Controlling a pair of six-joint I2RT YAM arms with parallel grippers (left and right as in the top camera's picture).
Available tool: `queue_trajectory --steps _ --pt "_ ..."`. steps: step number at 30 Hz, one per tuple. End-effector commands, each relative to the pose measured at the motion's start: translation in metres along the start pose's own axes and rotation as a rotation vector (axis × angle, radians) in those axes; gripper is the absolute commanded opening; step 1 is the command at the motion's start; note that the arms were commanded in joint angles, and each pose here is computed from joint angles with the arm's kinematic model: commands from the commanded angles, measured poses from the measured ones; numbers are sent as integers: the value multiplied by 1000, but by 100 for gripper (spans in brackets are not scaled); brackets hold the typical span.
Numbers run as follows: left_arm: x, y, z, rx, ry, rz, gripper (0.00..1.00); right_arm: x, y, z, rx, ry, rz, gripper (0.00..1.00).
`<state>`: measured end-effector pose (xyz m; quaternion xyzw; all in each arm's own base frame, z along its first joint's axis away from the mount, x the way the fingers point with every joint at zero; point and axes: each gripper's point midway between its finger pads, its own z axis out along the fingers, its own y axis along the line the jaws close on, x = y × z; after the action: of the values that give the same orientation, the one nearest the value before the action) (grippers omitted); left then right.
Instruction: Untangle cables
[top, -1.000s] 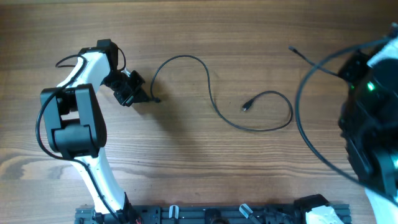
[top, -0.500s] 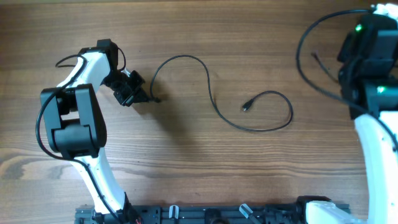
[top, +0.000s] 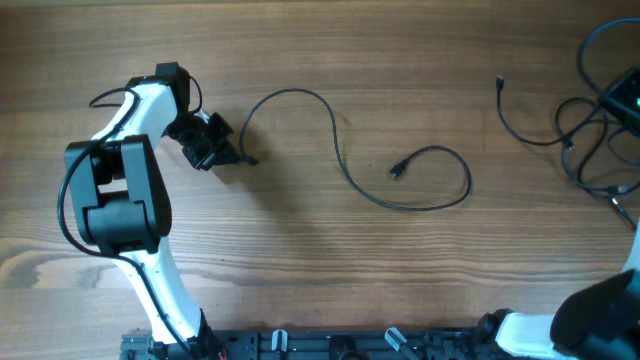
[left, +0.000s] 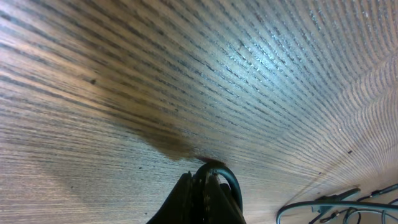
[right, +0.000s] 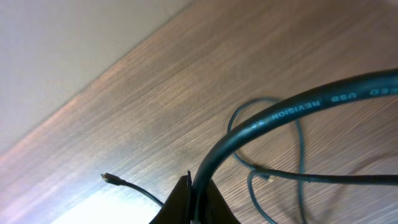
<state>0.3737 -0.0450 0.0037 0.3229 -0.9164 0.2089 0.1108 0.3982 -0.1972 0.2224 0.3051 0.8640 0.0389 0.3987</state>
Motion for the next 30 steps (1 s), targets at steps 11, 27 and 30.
queue_trajectory --steps 11,27,30 --pt "-9 8 5 -59 -46 16 9 51 -33 68 -62 237 186 59" --pt "-9 8 6 -74 -55 23 7 96 3 53 -199 445 256 88" --pt "-9 8 6 -74 -55 23 7 120 17 47 -200 539 239 85"
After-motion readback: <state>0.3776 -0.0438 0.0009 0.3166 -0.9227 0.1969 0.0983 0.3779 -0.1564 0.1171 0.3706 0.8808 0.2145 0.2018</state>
